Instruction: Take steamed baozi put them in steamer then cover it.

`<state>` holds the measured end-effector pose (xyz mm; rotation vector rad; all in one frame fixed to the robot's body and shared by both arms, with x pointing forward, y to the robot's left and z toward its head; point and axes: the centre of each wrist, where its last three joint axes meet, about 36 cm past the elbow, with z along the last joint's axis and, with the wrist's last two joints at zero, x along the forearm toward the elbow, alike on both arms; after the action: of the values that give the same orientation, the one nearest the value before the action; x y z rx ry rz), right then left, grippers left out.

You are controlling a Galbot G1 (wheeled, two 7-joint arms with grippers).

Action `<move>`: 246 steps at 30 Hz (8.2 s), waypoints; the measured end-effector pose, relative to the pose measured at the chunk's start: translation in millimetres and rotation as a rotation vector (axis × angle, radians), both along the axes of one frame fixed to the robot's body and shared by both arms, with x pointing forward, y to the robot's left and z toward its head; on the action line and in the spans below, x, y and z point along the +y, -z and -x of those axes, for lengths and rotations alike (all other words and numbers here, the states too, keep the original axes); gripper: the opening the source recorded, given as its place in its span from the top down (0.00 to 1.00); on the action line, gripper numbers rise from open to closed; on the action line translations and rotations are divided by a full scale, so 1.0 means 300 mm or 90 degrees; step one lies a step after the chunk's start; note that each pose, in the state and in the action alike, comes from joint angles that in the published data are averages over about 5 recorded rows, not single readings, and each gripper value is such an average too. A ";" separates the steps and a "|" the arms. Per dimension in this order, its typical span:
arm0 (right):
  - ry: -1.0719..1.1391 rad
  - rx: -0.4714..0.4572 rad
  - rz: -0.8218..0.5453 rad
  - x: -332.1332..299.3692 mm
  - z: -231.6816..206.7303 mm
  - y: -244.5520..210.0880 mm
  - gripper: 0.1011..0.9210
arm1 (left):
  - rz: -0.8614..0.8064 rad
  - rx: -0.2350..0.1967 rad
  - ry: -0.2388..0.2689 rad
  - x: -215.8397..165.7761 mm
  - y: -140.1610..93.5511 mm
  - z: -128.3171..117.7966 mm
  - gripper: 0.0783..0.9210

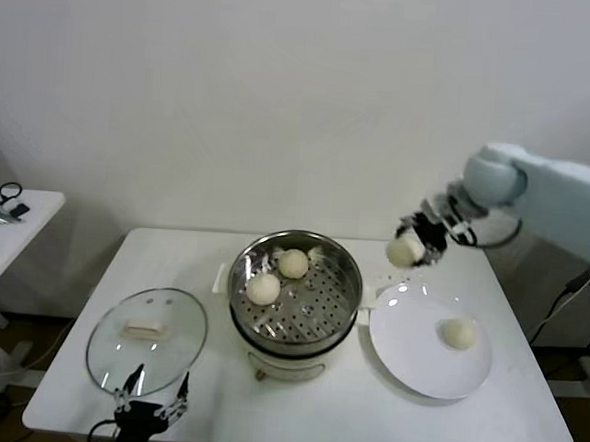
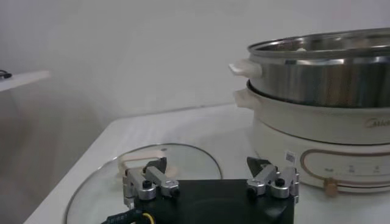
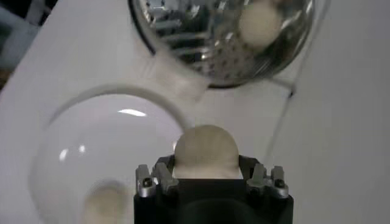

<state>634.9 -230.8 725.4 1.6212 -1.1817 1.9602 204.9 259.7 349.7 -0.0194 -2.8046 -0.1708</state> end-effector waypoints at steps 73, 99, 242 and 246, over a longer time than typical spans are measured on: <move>0.236 0.132 0.055 -0.427 -0.062 0.213 0.12 | 0.003 -0.014 -0.018 0.002 -0.010 -0.003 0.12; 0.419 0.185 0.075 -0.684 0.006 0.820 0.12 | 0.007 -0.003 -0.030 0.004 0.018 0.009 0.12; 0.949 -0.159 -1.036 -0.617 1.090 1.383 0.12 | -0.622 -0.207 0.031 0.247 0.127 -0.124 0.12; 0.968 -0.167 -1.040 -0.596 1.138 1.416 0.12 | -0.729 -0.195 0.072 0.279 0.202 -0.122 0.12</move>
<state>293.6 -409.6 300.5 0.0909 -2.9880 -0.0503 241.6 343.5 289.1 0.1243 -2.5407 -1.8607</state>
